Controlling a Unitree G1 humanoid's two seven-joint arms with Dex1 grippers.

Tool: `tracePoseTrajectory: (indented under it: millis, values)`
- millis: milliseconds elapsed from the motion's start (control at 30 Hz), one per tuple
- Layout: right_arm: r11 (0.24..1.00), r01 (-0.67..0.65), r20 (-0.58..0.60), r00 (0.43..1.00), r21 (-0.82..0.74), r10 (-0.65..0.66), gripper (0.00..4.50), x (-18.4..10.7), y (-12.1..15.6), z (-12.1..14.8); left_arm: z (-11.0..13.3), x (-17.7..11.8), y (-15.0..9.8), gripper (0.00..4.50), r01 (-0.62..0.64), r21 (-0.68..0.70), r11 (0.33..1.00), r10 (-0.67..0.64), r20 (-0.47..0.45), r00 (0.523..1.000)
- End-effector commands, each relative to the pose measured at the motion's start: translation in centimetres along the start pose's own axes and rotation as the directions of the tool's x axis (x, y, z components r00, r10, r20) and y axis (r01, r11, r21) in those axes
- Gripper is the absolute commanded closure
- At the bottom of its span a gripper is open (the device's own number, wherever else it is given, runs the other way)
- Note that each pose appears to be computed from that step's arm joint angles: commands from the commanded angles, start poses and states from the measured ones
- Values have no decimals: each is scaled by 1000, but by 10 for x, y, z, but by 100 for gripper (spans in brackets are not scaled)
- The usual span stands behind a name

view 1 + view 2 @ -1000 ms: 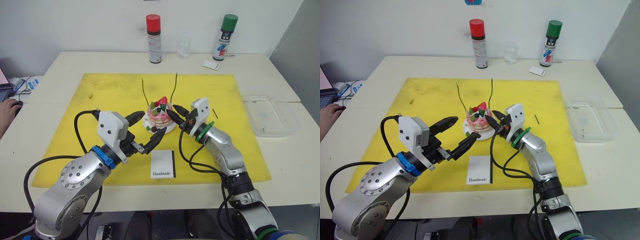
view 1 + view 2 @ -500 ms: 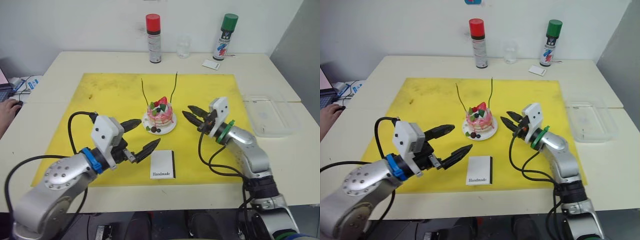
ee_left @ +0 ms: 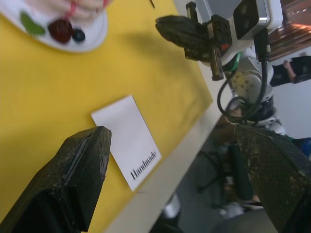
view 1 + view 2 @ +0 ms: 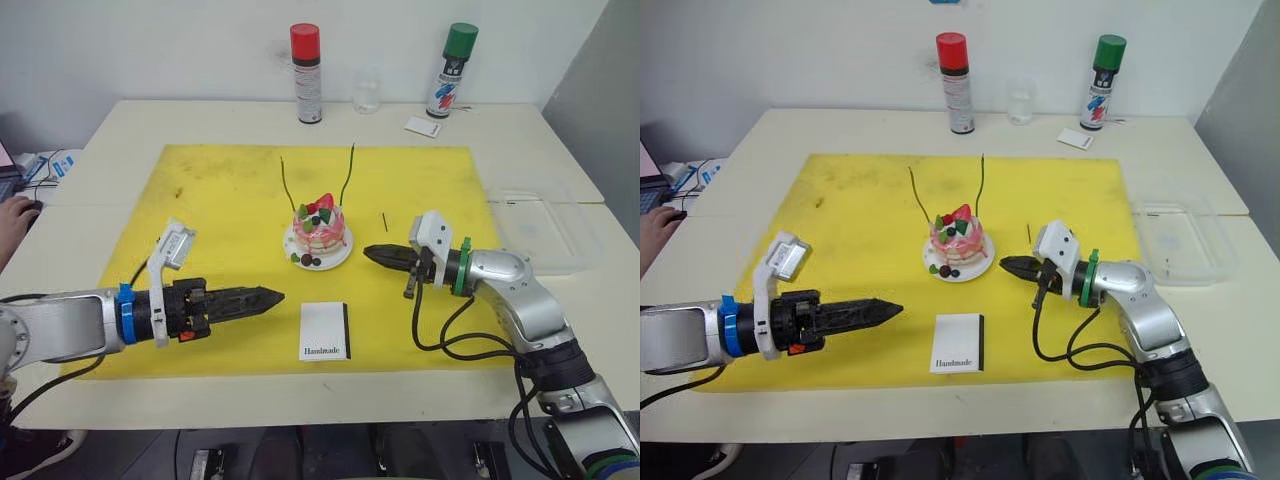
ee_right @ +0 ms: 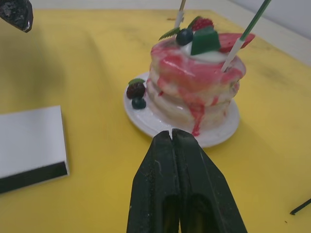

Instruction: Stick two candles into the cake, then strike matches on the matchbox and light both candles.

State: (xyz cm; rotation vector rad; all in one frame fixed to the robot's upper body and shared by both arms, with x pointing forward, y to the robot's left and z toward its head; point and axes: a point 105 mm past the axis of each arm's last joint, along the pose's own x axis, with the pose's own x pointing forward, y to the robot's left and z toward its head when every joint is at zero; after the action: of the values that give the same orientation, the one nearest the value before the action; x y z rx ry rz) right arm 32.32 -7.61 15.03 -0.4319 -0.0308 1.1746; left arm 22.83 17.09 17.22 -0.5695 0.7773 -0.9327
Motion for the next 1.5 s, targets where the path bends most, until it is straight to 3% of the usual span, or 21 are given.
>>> tracePoseTrajectory:
  millis: [33, 400, 600, 767, 967, 1500]
  values:
    - [996, -66, 6, 998, -61, 66, 446, -1, 11, 8, -4, -1, -1, 0, 65, -73, 995, -70, -63, 996]
    - [979, -201, -84, 977, -46, 196, 446, -4, 38, -12, -4, 12, 33, 0, 59, -316, 947, -97, -105, 990]
    - [952, -304, -148, 944, -40, 296, 446, -16, 53, -18, -5, 37, 30, 0, 87, -312, 946, -135, -137, 981]
    - [947, -318, -147, 939, -37, 310, 446, -10, 60, -19, -7, 52, 28, 0, 99, -305, 947, -147, -139, 979]
    - [940, -341, -149, 931, -30, 333, 446, -6, 66, -18, -15, 53, 33, 0, 60, -314, 948, -118, -171, 978]
    - [911, -412, -143, 901, 8, 409, 446, 0, 82, -15, -24, 55, 24, 0, 118, -324, 939, -189, -199, 962]
